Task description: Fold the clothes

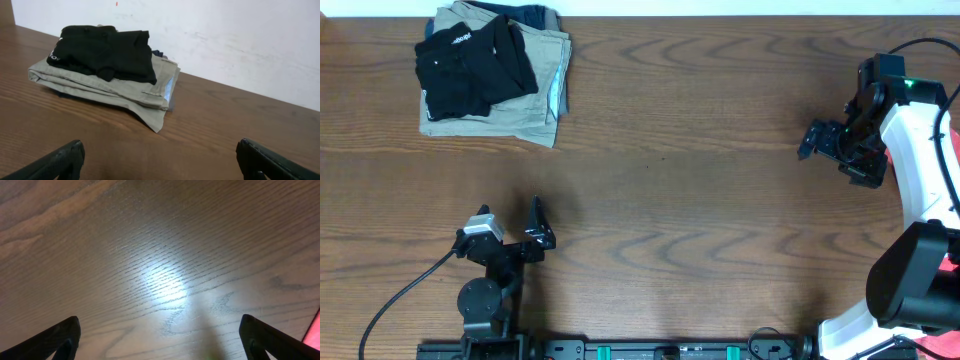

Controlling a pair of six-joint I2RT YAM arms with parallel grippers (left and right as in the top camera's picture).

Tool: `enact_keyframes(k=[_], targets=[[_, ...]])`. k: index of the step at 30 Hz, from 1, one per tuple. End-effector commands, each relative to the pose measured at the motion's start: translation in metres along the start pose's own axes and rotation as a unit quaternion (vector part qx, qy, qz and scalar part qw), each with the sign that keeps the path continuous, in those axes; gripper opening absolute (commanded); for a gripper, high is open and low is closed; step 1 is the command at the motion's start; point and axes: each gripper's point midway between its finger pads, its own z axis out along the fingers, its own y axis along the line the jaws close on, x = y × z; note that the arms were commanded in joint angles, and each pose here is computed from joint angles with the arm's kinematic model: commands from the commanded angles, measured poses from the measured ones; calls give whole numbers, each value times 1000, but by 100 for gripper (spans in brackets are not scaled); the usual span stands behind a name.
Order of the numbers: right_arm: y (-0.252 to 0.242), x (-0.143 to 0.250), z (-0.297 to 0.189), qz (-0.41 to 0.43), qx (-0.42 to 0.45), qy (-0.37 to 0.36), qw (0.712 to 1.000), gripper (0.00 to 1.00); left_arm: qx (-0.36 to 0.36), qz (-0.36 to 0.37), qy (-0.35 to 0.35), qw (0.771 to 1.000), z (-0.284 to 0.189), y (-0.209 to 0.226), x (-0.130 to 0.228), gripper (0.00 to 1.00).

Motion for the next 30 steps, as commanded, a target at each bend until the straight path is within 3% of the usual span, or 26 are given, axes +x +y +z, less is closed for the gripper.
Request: enact_keyframes(k=[1,11,17,24,30], targets=[[1,0,-2,5,-2,-2,1000,99,-2,6,24,1000,0,2,14,98],[4,1,-4,0,-3,-6,1000,99,-2,6,24,1000,0,2,14,98],[17,7,-32,-22,-20,-46,998,99,-2,6,24,1000,0,2,14,98],[24,11,-94,-50,-36,-165,984,99,-2,6,24,1000,0,2,14,98],[40,5,-132,-62,-99,-308,944,99,-2,6,24,1000,0,2,14,98]])
